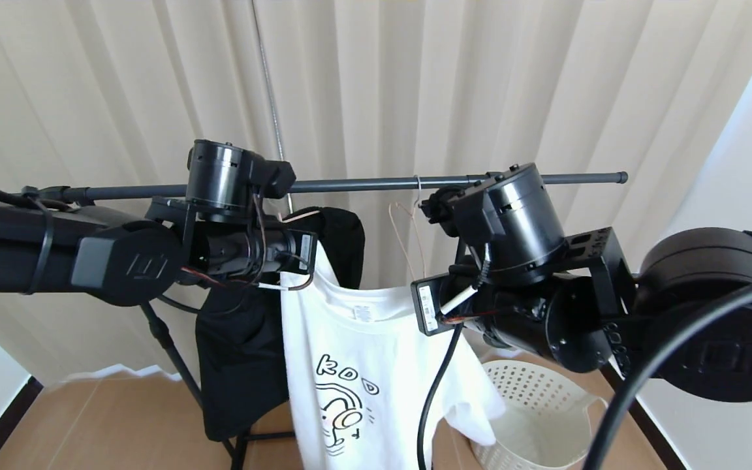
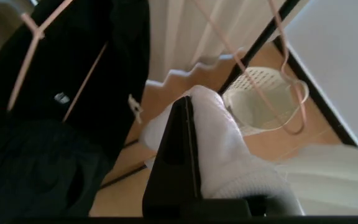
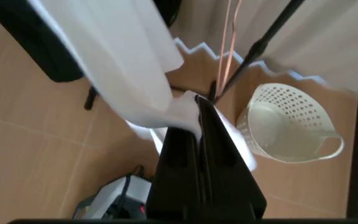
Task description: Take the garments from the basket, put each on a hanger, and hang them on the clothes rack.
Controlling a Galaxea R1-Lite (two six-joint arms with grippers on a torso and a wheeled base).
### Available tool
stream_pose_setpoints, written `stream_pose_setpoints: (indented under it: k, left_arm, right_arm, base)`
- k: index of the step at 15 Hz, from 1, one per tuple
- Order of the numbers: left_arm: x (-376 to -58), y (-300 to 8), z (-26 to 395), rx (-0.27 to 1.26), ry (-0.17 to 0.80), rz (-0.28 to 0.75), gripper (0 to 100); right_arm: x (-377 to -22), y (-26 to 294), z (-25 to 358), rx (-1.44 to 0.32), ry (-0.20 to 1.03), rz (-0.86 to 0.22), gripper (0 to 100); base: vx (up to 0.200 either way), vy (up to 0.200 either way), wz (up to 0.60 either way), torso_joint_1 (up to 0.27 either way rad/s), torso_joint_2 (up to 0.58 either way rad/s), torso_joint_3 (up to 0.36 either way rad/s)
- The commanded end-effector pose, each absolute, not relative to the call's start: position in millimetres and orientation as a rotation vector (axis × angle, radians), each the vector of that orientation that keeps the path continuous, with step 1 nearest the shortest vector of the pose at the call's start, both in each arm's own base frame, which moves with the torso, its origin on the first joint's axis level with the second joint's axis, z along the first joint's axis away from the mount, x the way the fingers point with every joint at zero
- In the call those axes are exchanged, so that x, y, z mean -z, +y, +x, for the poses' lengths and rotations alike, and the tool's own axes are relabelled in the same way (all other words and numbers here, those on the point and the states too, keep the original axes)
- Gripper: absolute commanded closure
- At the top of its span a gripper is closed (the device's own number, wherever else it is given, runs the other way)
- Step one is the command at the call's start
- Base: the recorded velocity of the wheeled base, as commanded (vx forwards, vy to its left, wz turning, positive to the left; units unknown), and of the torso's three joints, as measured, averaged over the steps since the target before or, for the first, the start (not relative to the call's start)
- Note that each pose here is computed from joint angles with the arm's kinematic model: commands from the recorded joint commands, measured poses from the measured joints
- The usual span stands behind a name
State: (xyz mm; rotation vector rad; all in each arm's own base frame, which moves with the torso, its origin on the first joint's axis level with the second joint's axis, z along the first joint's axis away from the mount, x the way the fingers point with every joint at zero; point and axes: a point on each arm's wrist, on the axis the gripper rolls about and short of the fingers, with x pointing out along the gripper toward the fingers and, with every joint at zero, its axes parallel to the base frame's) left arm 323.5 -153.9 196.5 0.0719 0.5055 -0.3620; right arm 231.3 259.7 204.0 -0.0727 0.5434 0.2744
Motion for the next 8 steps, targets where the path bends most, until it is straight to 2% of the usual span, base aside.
stream_pose_setpoints:
  k: [1,3,8]
  left_arm:
    - [-197.4,-148.7,294.1,0.35,0.526,0.122,100]
    - [-178.5,-143.6,267.9,0.364,0.59,0.205,100]
    - [-152.6,-155.1,222.7,0.457,0.681,0.266,100]
  right_arm:
    - [-197.1,270.1,250.9,-0.257,0.53,-0.063,100]
    - [-203.3,280.9,267.5,-0.253,0.494,-0.03,100]
    - [-208.7,304.8,304.9,-0.24,0.428,0.031,100]
  base:
    - [0.0,0.0,0.0,0.0,0.0,0.0]
    - [0.0,0.0,0.0,0.0,0.0,0.0]
    - [0.0,0.0,0.0,0.0,0.0,0.0]
